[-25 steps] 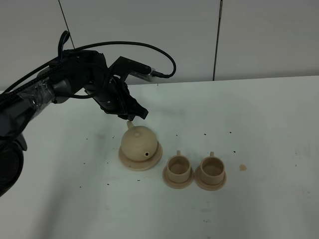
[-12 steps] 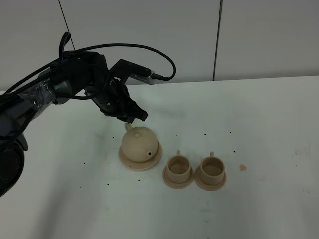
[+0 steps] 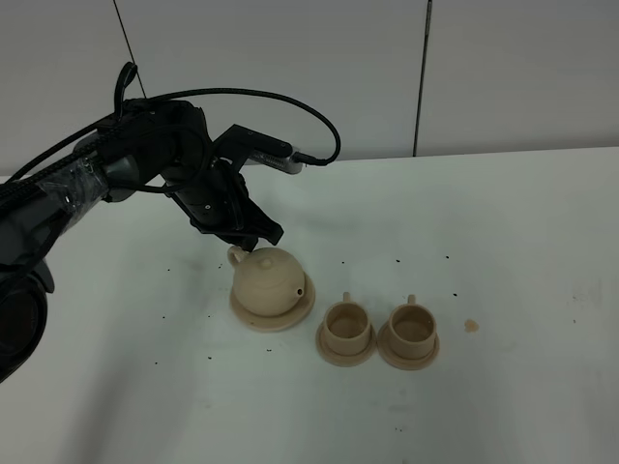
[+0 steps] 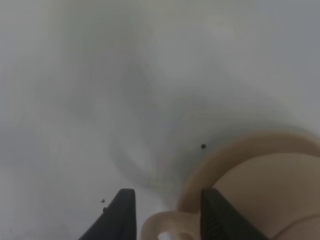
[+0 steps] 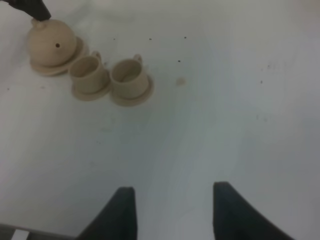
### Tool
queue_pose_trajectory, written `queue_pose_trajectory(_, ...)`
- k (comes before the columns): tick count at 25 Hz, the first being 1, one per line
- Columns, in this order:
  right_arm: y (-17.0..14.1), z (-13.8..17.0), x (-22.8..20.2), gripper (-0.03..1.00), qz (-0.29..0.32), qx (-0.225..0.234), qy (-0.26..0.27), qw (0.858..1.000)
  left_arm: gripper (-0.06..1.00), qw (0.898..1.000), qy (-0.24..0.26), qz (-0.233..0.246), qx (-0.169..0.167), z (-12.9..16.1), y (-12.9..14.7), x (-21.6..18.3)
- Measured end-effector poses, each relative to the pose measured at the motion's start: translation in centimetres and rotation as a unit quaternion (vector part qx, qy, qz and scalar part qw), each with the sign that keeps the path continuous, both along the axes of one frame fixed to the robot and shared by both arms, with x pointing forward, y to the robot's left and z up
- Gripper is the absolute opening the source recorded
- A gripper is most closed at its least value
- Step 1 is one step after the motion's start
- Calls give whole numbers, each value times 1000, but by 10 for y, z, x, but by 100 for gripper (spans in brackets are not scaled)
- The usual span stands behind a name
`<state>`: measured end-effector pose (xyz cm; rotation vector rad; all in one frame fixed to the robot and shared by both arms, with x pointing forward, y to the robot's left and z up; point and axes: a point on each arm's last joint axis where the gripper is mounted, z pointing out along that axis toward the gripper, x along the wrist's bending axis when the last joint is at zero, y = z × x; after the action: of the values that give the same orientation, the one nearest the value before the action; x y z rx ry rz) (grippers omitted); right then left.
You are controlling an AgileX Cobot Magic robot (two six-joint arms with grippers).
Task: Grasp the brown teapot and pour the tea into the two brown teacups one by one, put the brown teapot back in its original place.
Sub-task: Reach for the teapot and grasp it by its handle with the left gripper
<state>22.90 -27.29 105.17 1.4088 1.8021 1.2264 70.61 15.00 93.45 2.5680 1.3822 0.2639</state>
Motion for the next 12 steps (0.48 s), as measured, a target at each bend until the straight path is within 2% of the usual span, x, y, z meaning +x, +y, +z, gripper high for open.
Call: queue_pose_trajectory(12, 0, 0, 0, 35, 0, 0, 0, 1000, 38, 1000, 7, -9, 1, 4, 1, -2)
